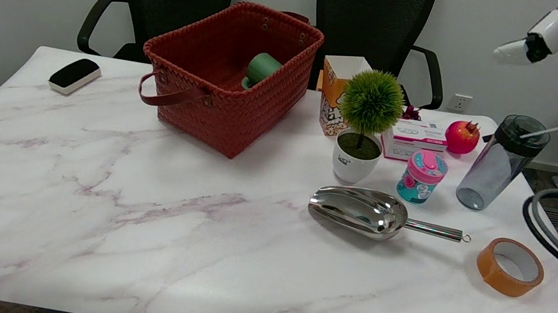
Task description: Pick up the stainless steel scoop.
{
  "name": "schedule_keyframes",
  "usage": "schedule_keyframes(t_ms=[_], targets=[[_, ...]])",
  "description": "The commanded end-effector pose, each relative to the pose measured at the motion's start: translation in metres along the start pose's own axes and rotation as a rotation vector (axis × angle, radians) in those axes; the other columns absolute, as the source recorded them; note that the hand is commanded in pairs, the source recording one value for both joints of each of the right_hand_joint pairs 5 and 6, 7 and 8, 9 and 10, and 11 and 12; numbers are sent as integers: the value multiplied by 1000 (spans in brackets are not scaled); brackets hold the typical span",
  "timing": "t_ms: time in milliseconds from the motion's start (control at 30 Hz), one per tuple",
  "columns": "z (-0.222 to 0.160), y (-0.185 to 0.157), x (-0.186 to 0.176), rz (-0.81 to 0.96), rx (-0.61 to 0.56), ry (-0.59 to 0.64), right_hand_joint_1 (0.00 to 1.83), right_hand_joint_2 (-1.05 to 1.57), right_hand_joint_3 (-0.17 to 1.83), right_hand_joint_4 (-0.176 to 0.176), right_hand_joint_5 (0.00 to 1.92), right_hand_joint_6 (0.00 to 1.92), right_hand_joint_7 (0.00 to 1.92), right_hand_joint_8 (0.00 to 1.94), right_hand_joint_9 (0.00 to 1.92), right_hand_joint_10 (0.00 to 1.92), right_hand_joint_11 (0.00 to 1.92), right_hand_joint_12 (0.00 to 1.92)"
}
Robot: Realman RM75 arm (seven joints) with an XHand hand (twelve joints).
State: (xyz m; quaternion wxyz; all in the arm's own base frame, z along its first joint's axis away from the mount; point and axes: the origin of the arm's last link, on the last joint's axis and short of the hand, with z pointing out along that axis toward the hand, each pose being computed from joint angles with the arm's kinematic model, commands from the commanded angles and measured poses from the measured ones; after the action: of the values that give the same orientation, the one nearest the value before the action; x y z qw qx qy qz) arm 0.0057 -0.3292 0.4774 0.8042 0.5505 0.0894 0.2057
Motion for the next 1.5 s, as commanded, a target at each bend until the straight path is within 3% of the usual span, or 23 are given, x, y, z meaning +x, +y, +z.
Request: schedule_keyframes(t_ms=[33, 267, 667, 1500], targets=[[-37, 33, -22, 48, 108, -162, 1181, -831, 1243, 0, 39, 39, 1, 1, 0, 0, 0, 0], [-52, 29, -41, 51, 174, -231, 1170, -827, 1218, 0, 33, 33, 3, 3, 0, 0, 0, 0], [-97, 55, -73, 60, 152, -361, 1160, -814, 1175, 0, 22, 22, 1, 1, 0, 0, 0, 0], [-150, 57, -105, 46, 212, -426, 1206, -799, 1178, 0, 23, 23, 2, 2, 0, 0, 0, 0]])
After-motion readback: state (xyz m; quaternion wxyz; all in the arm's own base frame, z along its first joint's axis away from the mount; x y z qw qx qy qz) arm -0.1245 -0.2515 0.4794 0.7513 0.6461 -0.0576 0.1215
